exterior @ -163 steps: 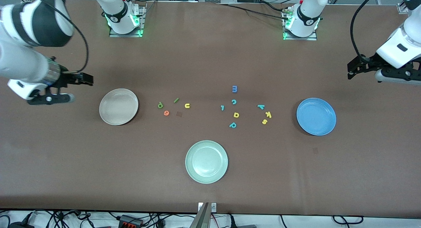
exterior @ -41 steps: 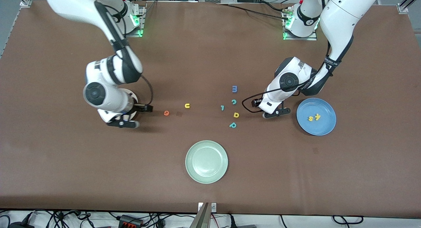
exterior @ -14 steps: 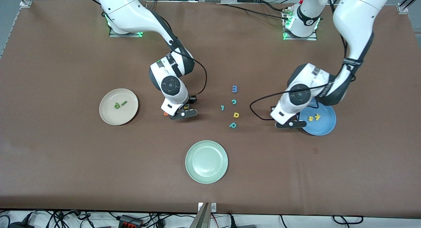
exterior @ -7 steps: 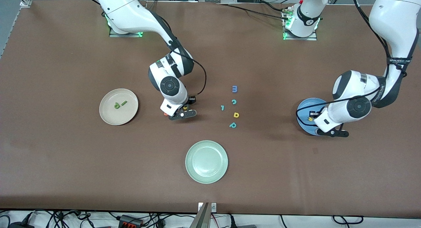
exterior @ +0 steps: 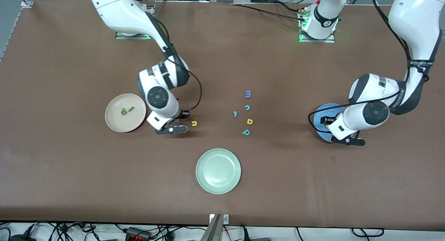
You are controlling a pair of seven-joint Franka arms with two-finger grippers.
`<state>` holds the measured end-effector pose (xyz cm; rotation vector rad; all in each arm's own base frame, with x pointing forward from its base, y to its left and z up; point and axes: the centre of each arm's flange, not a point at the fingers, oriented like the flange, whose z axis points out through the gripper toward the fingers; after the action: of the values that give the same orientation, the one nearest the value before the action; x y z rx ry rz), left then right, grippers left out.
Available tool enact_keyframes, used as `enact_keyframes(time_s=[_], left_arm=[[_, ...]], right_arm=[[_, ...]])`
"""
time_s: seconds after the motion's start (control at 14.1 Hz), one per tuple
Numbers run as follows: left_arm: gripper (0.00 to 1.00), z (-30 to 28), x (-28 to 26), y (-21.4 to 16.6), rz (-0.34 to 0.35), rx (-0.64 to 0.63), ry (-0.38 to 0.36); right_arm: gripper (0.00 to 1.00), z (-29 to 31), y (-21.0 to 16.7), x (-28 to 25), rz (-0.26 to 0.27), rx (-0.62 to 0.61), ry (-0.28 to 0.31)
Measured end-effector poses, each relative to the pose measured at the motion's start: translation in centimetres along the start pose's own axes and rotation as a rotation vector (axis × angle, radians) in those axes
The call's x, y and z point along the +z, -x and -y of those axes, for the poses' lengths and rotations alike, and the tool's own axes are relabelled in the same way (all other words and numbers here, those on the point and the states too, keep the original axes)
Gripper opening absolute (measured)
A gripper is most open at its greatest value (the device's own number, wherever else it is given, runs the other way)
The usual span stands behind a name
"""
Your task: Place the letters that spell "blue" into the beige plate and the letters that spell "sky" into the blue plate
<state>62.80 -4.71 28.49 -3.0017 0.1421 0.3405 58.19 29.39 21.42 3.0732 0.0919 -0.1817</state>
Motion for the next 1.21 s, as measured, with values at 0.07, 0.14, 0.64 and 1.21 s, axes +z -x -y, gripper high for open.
enact_keyframes(time_s=[0.07,0.14,0.64,1.21], left_arm=[[1.00,0.0,-2.5,-0.1,0.013,-0.003,-0.008],[1.00,-0.1,-5.2,-0.1,0.022,-0.005,-0.017],[1.00,2.1,-21.3,3.7,0.092,-0.015,0.057],[1.00,7.6,-26.7,8.6,-0.031,0.038,0.071]], right_arm=[[0.20,-0.8,0.2,0.1,0.008,0.010,0.003],[0.20,-0.9,0.5,0.1,0.010,0.010,0.003],[0.22,6.6,1.7,-2.2,-0.096,-0.052,-0.040],[0.57,8.1,0.1,1.0,-0.091,-0.046,-0.025]])
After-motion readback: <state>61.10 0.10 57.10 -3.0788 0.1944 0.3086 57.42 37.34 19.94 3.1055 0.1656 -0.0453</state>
